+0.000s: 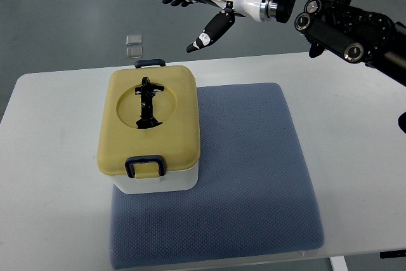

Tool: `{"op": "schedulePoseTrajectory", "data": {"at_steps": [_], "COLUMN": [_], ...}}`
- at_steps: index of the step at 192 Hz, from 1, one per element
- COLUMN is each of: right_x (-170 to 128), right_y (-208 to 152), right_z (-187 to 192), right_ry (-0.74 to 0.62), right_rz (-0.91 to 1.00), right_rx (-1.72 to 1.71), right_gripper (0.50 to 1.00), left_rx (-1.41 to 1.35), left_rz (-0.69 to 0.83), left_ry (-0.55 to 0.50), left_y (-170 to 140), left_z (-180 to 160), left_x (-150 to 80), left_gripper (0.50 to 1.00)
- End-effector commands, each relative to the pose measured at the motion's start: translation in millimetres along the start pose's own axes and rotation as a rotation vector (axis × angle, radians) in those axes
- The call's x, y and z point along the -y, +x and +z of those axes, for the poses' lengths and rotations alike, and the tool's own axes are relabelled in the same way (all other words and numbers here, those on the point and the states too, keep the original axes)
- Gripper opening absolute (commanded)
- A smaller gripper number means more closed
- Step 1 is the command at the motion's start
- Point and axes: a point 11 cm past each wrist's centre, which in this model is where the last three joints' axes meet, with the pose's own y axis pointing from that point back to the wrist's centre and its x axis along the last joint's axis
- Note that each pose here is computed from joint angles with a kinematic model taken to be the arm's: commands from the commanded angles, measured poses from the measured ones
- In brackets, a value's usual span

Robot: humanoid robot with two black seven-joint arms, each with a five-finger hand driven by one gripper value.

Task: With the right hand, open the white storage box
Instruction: 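Swing the right hand over the box and lower it toward the black lid handle, then close the right hand fingers around the black handle on the yellow lid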

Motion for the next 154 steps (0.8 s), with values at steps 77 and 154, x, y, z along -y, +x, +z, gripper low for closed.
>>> {"op": "schedulePoseTrajectory", "data": {"at_steps": [77, 154], "right_x": [40.6, 40.1], "right_y": [-26.0, -60.2], "right_z": [-83.2, -97.2], "right_ry": [0.125, 0.210], "right_rz": [-0.275, -0.397], "right_rx": [-0.607, -0.692], "right_gripper": [0.928, 0.930], "left_rx": [0.000, 0.000], "left_rz": [0.000, 0.000], "left_ry": [0.000, 0.000], "left_y": [0.0, 0.0], "left_z": [0.0, 0.0], "left_x": [0.0, 0.0], "left_gripper": [1.000, 1.000]}}
